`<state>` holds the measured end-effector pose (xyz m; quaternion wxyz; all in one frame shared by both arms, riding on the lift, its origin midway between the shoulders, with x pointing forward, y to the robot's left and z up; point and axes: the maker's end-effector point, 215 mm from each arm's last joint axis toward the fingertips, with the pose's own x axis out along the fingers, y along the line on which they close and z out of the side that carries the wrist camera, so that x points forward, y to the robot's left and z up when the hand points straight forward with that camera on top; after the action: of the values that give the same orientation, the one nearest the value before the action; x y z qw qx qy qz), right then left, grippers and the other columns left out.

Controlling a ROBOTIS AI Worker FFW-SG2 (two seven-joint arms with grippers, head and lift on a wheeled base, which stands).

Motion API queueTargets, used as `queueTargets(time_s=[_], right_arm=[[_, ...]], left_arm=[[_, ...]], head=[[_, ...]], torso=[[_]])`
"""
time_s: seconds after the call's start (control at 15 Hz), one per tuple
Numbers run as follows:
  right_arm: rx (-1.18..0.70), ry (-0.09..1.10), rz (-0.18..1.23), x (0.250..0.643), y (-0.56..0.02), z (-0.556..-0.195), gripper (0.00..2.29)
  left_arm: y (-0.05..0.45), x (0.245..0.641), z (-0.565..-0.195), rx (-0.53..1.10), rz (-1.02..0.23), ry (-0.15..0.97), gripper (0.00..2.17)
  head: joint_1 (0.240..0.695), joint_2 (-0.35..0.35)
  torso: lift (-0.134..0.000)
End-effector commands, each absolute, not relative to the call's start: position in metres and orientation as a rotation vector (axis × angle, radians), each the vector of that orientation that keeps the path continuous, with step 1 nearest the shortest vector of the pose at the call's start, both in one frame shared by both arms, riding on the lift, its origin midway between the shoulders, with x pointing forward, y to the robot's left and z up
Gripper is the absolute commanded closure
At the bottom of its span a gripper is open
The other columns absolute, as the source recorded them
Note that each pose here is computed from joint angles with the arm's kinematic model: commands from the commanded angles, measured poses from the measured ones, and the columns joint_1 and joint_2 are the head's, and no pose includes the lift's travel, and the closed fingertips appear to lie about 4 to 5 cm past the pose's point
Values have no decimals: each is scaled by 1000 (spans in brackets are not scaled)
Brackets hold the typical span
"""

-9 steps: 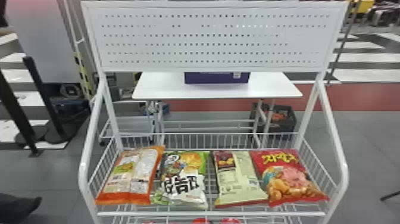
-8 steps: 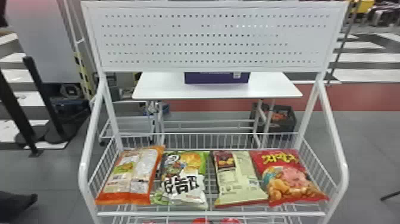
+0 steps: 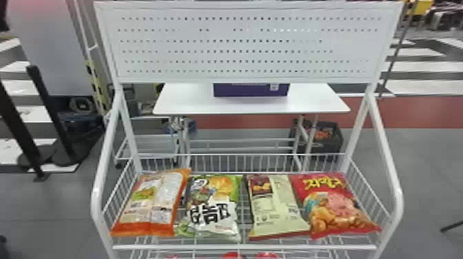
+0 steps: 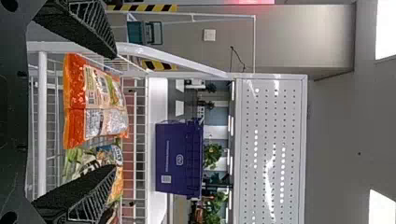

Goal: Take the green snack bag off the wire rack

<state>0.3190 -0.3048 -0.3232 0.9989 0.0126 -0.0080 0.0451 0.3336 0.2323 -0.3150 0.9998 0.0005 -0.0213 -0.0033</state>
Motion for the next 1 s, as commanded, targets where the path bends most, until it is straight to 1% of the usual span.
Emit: queueTargets(time_s=[0.0,0.13,0.27,0.53,0.73,0.8,0.93], right_arm=[[26,-18,88,319,-305,-323,171],[29,-18,91,320,-303,-323,171],[34,-19,96,321,-299,-324,171],[34,-15,97,320,-298,-326,171],[36,-10,94,320,-298,-330,171],[36,-10,94,320,-298,-330,171],[36,-11,95,321,-297,-331,171]], left_arm=[[230,335,-316,0,-14,-42,43],[214,349,-327,-13,-39,-29,43],[178,373,-345,-24,-92,-27,43],[122,430,-391,0,-144,83,43],[90,465,-412,17,-168,135,43],[84,475,-421,30,-171,156,43],[80,496,-425,41,-172,158,43]], head=[[499,0],[499,0],[499,0],[499,0],[499,0],[499,0],[499,0]], torso=[[0],[0],[0],[0],[0],[0],[0]])
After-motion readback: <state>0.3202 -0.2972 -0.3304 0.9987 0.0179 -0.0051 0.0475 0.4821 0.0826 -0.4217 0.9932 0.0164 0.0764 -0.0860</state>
